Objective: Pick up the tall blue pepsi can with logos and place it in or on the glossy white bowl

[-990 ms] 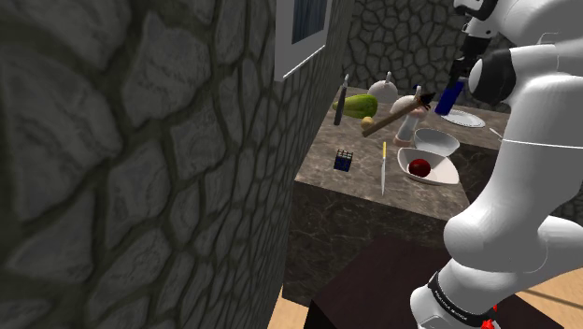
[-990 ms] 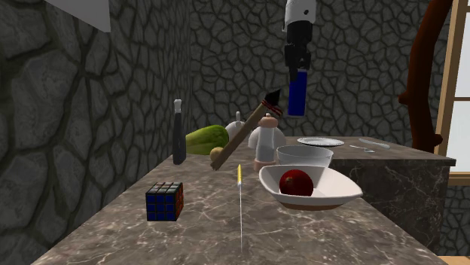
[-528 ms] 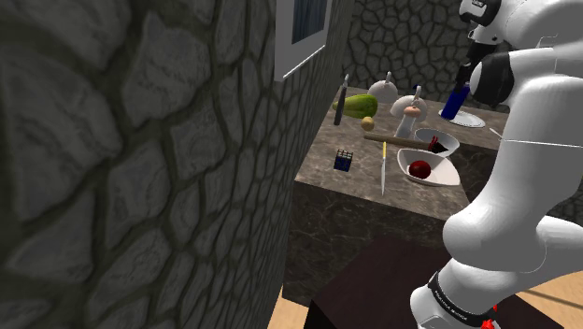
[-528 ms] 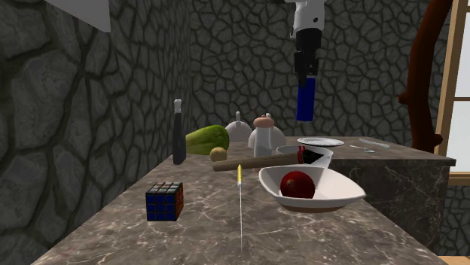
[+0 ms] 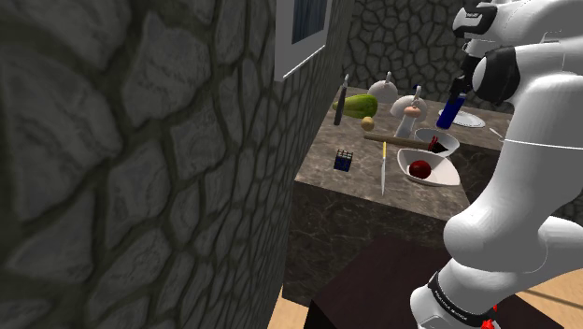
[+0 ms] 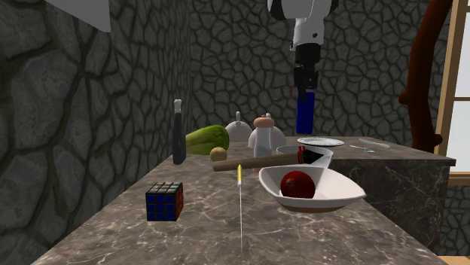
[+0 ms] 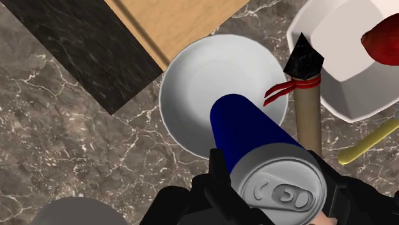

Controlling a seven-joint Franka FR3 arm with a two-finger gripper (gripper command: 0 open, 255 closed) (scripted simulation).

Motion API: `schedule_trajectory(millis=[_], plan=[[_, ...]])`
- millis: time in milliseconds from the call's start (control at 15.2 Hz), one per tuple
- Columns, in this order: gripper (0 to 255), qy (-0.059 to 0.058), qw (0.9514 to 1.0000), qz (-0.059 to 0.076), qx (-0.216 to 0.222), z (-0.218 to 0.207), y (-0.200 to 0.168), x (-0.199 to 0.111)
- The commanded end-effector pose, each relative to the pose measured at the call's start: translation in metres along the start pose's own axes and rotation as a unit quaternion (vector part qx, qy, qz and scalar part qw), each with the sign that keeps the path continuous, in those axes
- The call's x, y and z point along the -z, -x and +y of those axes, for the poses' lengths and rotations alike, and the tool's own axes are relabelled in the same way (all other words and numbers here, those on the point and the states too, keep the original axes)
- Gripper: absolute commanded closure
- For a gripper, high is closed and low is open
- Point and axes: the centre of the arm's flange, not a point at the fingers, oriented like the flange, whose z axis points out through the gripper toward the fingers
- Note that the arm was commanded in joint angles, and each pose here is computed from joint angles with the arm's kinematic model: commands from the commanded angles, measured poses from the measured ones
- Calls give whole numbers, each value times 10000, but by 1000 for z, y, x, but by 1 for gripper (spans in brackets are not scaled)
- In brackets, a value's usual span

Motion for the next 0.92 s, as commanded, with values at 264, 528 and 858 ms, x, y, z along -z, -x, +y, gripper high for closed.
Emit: schedule_trajectory(millis=[264, 528, 858], plan=[[255, 4, 10000, 3, 0, 0, 0, -31], [255, 4, 10000, 3, 0, 0, -1, -54], [255, 4, 10000, 3, 0, 0, -1, -54]])
